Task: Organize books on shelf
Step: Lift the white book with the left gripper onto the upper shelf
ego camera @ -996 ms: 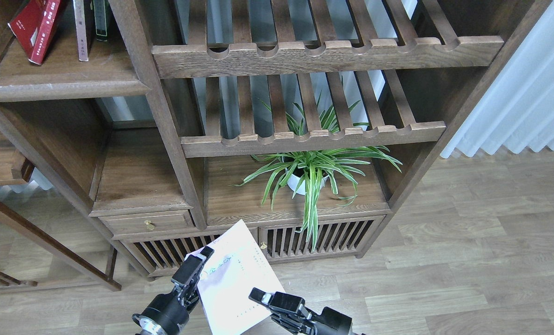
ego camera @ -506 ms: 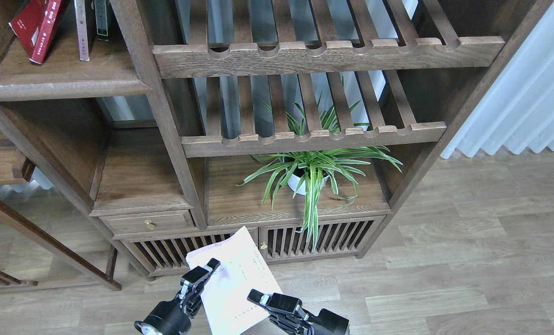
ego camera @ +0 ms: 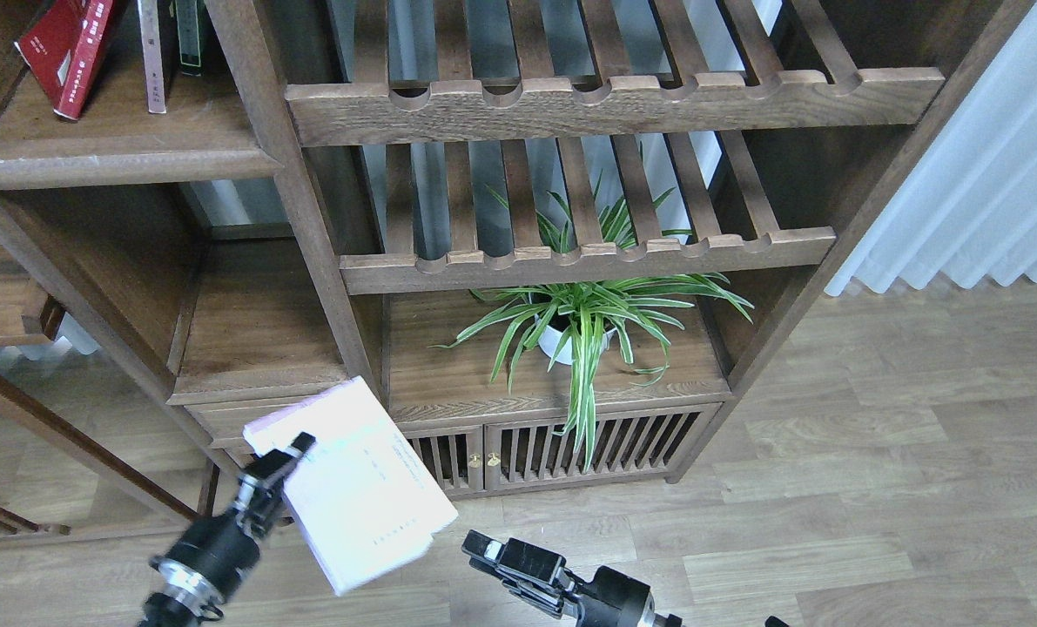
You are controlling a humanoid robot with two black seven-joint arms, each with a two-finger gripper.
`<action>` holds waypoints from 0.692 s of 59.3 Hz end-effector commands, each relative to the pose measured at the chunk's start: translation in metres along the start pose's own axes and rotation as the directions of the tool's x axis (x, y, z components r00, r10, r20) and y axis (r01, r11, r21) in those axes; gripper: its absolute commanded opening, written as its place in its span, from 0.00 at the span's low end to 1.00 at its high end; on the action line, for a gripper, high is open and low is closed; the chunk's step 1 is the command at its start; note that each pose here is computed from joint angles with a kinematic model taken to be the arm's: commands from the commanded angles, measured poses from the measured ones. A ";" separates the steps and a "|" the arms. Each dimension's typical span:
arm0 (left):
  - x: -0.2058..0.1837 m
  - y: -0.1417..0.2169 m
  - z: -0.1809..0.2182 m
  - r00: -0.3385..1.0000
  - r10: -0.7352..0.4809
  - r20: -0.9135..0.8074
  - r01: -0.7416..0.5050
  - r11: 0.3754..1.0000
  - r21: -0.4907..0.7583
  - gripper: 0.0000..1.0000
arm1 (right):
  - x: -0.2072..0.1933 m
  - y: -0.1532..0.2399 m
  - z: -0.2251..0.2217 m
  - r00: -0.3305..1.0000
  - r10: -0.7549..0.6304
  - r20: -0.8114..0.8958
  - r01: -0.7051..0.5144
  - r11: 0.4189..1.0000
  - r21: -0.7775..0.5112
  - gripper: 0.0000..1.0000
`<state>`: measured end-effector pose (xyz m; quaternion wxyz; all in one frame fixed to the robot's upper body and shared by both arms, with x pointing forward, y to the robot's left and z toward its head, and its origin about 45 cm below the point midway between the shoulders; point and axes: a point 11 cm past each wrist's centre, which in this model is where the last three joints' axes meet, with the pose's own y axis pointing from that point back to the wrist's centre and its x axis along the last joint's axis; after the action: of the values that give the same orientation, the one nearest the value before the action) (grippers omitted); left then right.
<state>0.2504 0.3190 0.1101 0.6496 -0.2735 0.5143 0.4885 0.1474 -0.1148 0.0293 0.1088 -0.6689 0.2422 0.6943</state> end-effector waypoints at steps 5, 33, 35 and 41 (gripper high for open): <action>-0.041 -0.008 0.075 0.980 -0.066 0.185 0.075 0.996 -0.042 0.00 | 0.007 -0.002 0.001 1.000 0.017 0.021 -0.017 1.000 0.016 0.99; -0.215 0.001 0.239 0.761 -0.176 0.624 0.337 0.930 -0.149 0.01 | 0.014 0.000 0.002 0.999 0.035 0.035 -0.036 0.999 0.029 0.99; -0.222 0.001 0.244 0.750 -0.177 0.637 0.345 0.927 -0.150 0.01 | 0.014 0.000 0.002 0.999 0.036 0.033 -0.037 0.999 0.028 0.99; -0.250 -0.001 0.263 0.699 -0.167 0.695 0.370 0.916 -0.152 0.01 | 0.015 0.001 0.001 0.999 0.042 0.023 -0.043 0.999 0.026 0.99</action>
<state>0.3490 0.4500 0.3951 0.8010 -0.2534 0.1647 0.5168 0.1445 -0.1165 0.0159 0.1097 -0.6516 0.2625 0.7032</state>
